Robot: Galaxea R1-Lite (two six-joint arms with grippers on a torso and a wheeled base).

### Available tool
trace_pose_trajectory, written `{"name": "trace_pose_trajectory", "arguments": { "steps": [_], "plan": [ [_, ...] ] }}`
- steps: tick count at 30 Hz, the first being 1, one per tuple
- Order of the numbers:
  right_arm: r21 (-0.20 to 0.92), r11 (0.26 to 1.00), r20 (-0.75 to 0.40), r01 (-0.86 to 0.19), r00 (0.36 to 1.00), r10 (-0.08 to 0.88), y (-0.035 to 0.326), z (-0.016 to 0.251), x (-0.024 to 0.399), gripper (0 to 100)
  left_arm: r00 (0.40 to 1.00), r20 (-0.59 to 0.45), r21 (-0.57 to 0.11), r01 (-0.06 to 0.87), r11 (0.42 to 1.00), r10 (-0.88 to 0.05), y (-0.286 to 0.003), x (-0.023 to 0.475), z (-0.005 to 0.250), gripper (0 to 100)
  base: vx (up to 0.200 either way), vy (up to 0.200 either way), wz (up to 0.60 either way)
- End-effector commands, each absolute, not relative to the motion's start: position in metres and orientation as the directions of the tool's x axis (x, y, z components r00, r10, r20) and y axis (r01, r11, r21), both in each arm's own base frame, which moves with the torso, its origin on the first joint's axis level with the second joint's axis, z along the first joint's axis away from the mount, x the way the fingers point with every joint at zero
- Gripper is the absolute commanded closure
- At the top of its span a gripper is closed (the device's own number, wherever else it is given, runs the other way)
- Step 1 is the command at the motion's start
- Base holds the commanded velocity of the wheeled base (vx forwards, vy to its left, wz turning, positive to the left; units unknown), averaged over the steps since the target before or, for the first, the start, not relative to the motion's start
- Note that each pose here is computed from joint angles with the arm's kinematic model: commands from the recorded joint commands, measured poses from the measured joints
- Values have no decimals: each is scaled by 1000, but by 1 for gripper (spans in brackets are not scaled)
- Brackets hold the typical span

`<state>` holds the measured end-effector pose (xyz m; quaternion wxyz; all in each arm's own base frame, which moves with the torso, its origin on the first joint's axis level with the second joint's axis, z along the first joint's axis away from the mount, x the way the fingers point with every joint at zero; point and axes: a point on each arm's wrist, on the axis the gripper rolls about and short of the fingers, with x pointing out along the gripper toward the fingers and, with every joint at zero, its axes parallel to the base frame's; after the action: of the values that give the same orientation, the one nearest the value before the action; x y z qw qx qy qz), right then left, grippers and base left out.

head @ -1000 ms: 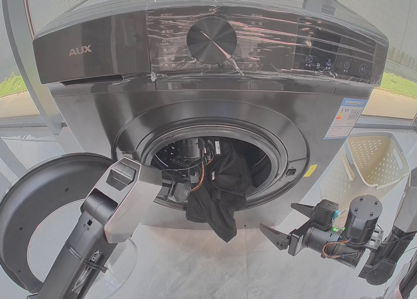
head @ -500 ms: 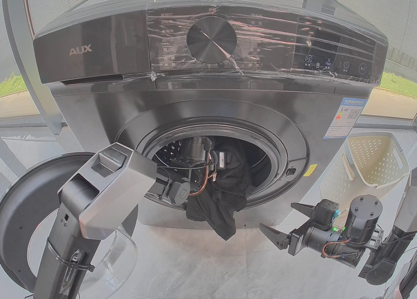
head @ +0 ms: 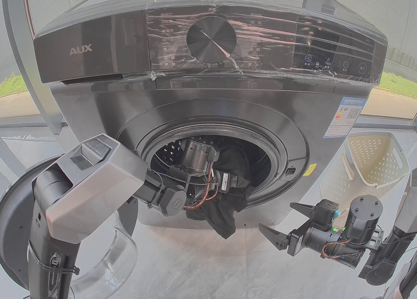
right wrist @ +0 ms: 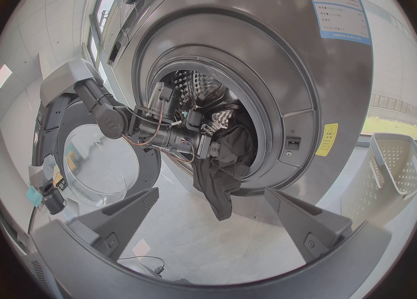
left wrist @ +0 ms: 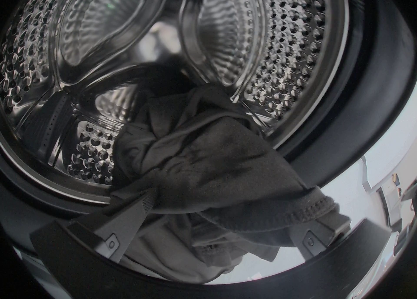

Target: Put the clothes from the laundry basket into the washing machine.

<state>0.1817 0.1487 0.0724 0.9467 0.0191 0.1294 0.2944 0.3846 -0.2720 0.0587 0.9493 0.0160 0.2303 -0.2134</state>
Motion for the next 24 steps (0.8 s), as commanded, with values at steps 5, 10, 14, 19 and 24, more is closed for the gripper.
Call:
{"name": "trace_pose_trajectory", "arguments": {
  "steps": [5, 10, 14, 19, 24],
  "plan": [
    [113, 825, -238, -554, 791, 564, 149, 71, 182, 0, 787, -483, -22, 427, 904, -384, -272, 390, 32, 0, 0, 0, 0],
    [113, 825, -238, -554, 791, 564, 149, 71, 182, 0, 791, -479, -22, 423, 906, -381, -277, 399, 20, 100, 0, 0, 0],
    [113, 825, -239, -554, 791, 563, 149, 71, 182, 0, 802, -461, -23, 417, 909, -380, -284, 408, 14, 100, 0, 0, 0],
    [112, 823, -239, -556, 789, 566, 150, 71, 181, 0, 824, -426, -31, 399, 916, -374, -286, 417, 17, 100, 0, 0, 0],
    [112, 822, -239, -558, 788, 567, 150, 71, 181, 0, 910, -278, -82, 297, 951, -308, -277, 446, 51, 100, 0, 0, 0]
  ]
}}
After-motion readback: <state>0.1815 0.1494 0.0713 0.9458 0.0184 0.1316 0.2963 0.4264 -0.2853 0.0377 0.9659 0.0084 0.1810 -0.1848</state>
